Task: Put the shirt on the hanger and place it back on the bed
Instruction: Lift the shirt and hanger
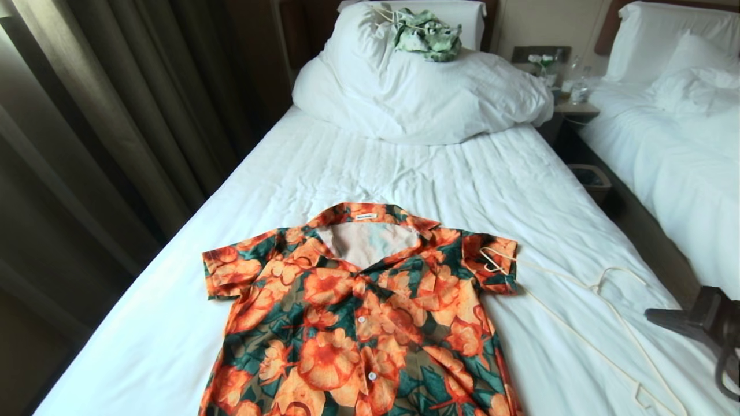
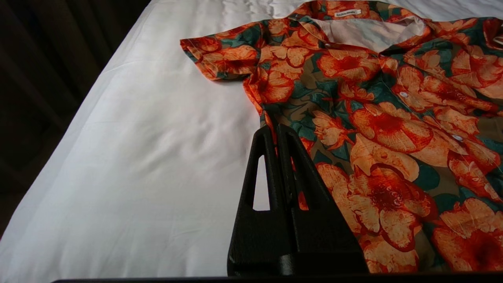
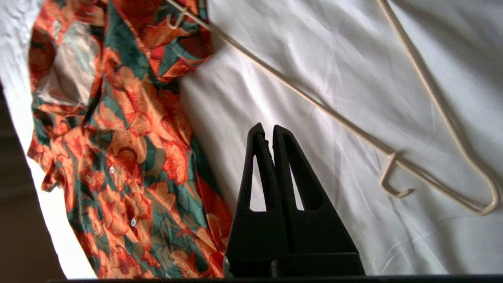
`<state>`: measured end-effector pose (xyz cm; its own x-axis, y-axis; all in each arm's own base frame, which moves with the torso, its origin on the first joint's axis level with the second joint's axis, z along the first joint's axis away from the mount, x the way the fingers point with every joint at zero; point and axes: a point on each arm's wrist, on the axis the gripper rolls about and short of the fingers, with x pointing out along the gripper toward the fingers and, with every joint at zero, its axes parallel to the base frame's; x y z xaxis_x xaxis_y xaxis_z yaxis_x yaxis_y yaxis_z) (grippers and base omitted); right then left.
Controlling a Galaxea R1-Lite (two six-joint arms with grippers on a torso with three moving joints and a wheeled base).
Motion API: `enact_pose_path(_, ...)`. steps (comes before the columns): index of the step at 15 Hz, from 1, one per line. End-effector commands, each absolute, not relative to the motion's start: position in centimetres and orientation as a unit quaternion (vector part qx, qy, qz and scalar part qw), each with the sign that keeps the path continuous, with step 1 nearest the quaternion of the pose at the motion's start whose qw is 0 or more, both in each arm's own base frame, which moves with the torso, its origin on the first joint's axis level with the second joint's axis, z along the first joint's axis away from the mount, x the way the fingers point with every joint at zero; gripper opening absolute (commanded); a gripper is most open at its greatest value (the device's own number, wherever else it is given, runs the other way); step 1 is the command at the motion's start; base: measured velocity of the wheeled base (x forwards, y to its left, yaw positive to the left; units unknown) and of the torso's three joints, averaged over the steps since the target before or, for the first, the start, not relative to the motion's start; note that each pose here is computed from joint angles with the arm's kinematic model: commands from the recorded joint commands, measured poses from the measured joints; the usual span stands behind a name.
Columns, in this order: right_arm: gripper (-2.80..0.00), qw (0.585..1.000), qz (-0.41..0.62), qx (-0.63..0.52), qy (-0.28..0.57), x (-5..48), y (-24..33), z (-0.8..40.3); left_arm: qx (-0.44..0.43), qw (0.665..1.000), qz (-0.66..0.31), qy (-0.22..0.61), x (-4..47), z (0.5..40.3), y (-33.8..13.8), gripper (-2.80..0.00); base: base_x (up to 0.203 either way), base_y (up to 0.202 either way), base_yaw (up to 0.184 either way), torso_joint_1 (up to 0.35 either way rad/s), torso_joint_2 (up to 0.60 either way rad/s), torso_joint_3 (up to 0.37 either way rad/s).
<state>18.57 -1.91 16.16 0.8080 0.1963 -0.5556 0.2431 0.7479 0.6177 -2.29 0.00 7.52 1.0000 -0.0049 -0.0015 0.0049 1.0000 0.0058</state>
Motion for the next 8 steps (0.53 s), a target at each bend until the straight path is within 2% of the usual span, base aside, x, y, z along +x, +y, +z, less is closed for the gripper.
enact_pose_path(1,-2.8,0.833,-0.07,0.382,0.395,23.0,-4.0,11.7,0.003,1.0,-0.002,0.002,-2.3,7.5,0.0,-2.8,0.0,0.0,0.0,0.0,0.0,0.0)
enact_pose_path(4,-2.8,0.836,-0.034,0.381,0.394,24.3,-5.4,11.6,0.003,1.0,-0.002,0.002,-2.3,7.5,0.0,-2.8,0.0,0.0,0.0,0.0,0.0,0.0)
enact_pose_path(5,0.0,0.835,-0.035,0.38,0.395,24.9,-5.7,11.6,0.003,1.0,-0.002,0.002,-2.3,7.5,0.0,-2.8,0.0,0.0,0.0,0.0,0.0,0.0)
enact_pose_path(8,0.0,0.826,-0.06,0.391,0.402,27.3,-7.6,11.7,0.003,1.0,-0.002,0.002,-2.3,7.5,0.0,-2.8,0.0,0.0,0.0,0.0,0.0,0.0)
